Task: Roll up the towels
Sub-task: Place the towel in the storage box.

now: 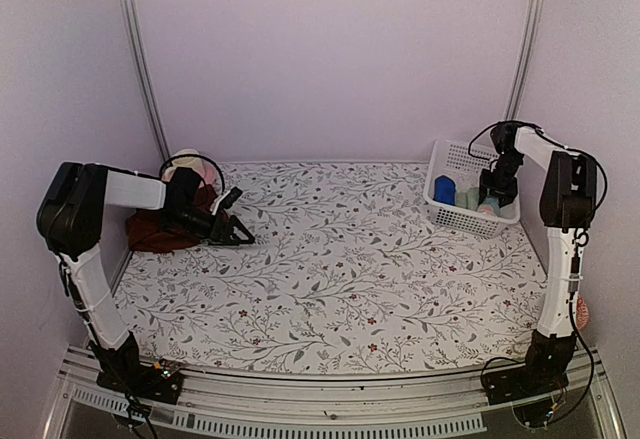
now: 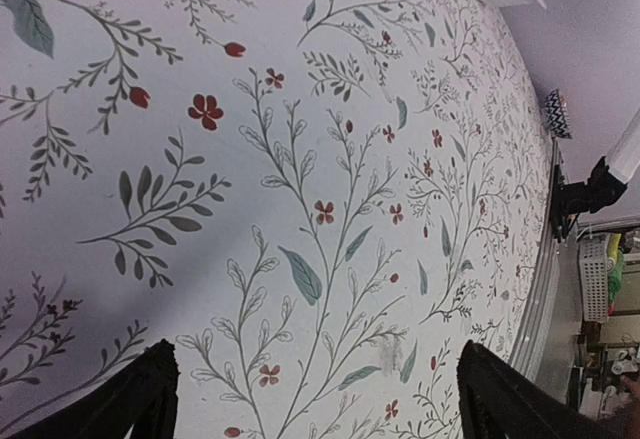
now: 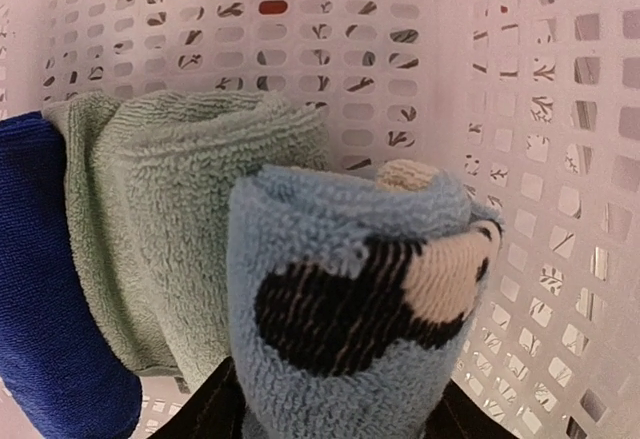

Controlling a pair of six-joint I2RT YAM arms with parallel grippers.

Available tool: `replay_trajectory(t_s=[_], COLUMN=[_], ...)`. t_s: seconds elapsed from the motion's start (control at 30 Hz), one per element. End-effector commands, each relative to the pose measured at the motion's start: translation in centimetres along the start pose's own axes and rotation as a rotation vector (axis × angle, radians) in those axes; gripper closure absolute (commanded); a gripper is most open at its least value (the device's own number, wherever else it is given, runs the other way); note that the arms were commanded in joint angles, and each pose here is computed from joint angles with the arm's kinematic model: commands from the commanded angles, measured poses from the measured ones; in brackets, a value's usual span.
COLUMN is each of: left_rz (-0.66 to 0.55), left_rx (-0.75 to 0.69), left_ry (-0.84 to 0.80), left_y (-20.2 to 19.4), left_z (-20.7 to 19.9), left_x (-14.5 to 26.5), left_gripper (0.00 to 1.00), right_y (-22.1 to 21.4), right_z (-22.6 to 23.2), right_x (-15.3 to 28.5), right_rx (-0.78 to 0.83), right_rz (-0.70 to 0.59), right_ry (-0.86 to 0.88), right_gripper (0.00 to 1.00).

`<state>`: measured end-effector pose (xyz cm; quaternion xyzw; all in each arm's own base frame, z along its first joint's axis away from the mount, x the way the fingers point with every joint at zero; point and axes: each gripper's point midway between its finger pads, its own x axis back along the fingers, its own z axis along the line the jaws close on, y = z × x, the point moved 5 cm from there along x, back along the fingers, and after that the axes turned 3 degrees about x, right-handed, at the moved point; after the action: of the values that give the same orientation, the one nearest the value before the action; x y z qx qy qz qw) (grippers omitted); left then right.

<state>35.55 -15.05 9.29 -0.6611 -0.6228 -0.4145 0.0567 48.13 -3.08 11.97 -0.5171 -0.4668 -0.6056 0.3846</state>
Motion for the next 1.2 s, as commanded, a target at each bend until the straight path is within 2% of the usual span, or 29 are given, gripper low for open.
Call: replay_trajectory(t_s=[0.0, 0.1, 0.43, 0.87, 1.17], left_rz=[-0.004, -0.002, 0.000, -0.002, -0.003], left_rx=[0.008, 0.010, 0.009, 0.006, 0.005], left_ry=[0.004, 0.003, 0.003, 0.015, 0.020], left_y=[0.4, 0.4, 0.4, 0.5, 0.5], left_z=[0.5, 0.4, 0.4, 0.6, 0.7], left_x=[0.1, 0.1, 0.1, 0.3, 0.4], left_gripper=[0.03, 0.03, 0.03, 0.03, 0.03], right_y=[-0.3, -0.5, -0.5, 0.3, 0.1], right_z=[-0.5, -0.3, -0.7, 2.8, 6.0], right_x=[0.6, 0.9, 3.2, 9.4, 6.0], right_rx=[0.021, 0.029, 0.076, 0.117, 0.144], right_rz=[0.002, 0.002, -0.034, -0.222, -0.200], right_ry=[-0.056, -0.061, -0.139, -0.059, -0.006], right_gripper=[0.44, 0.39, 0.29, 0.28, 0.28])
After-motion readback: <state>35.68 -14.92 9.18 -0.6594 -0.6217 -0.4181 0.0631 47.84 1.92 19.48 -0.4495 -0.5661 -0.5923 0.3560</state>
